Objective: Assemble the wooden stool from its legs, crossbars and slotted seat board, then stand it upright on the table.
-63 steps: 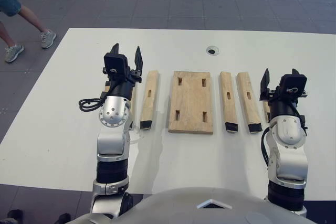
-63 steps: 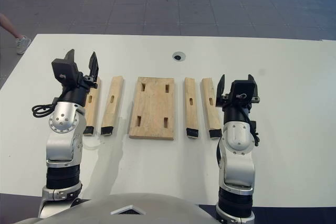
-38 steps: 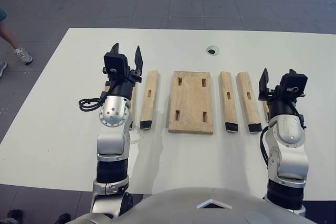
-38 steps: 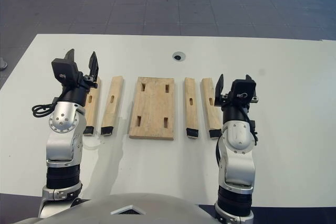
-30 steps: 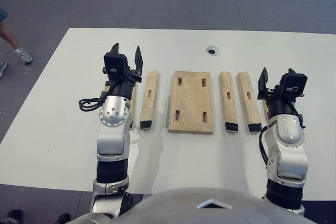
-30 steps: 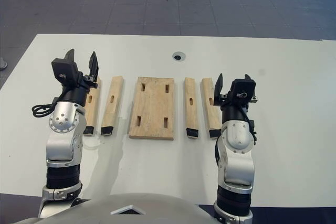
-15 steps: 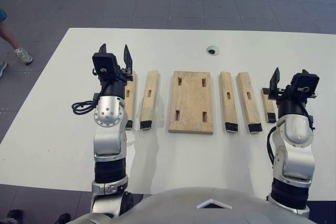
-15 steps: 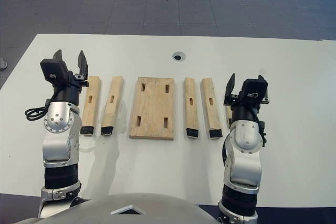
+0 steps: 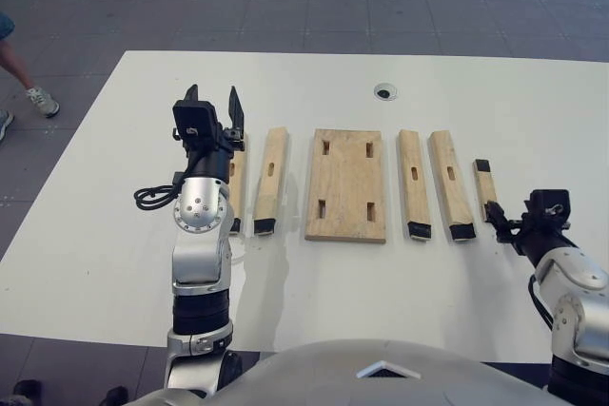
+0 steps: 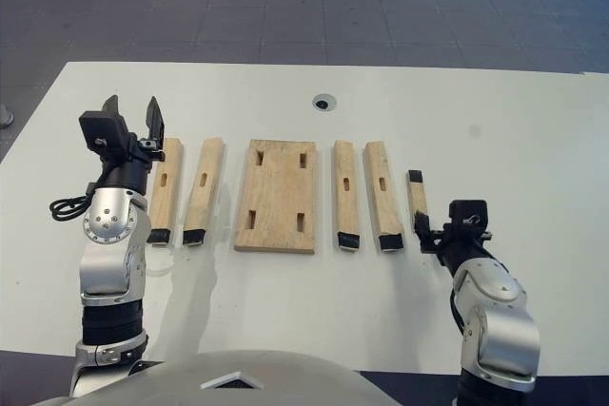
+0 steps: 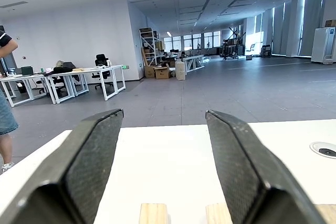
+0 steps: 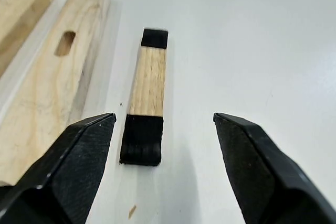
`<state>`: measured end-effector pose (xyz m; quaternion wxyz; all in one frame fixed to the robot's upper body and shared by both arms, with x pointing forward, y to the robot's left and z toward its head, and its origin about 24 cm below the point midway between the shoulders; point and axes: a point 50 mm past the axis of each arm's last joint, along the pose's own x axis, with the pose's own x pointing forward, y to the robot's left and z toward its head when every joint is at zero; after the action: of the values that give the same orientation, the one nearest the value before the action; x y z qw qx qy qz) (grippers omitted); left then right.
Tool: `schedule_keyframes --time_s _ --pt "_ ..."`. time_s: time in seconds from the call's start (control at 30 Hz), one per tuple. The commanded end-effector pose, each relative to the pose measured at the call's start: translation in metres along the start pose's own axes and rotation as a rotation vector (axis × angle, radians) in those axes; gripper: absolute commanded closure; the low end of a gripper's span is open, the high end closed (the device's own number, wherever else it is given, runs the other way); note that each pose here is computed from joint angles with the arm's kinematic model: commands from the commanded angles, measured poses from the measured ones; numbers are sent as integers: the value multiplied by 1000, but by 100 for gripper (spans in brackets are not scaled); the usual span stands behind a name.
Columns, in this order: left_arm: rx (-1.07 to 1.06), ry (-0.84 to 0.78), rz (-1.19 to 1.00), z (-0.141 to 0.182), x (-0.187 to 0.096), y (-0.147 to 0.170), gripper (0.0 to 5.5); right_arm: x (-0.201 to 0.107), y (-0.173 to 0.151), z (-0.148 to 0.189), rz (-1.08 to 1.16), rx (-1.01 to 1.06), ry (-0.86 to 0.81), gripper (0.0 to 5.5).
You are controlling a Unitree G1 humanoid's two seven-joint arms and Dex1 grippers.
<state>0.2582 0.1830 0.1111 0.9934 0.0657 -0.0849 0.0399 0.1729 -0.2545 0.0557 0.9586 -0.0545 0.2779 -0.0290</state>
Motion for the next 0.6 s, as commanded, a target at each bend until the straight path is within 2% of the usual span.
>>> schedule_keyframes --time_s 0.03,0.2,0.6 --pt "-5 10 -12 0 -1 -1 260 7 8 -3 20 -30 33 205" --pt "-6 9 -17 0 0 -2 260 15 14 -9 7 -27 58 205" --pt "-15 7 -18 1 1 -1 257 19 14 -20 -4 85 53 421"
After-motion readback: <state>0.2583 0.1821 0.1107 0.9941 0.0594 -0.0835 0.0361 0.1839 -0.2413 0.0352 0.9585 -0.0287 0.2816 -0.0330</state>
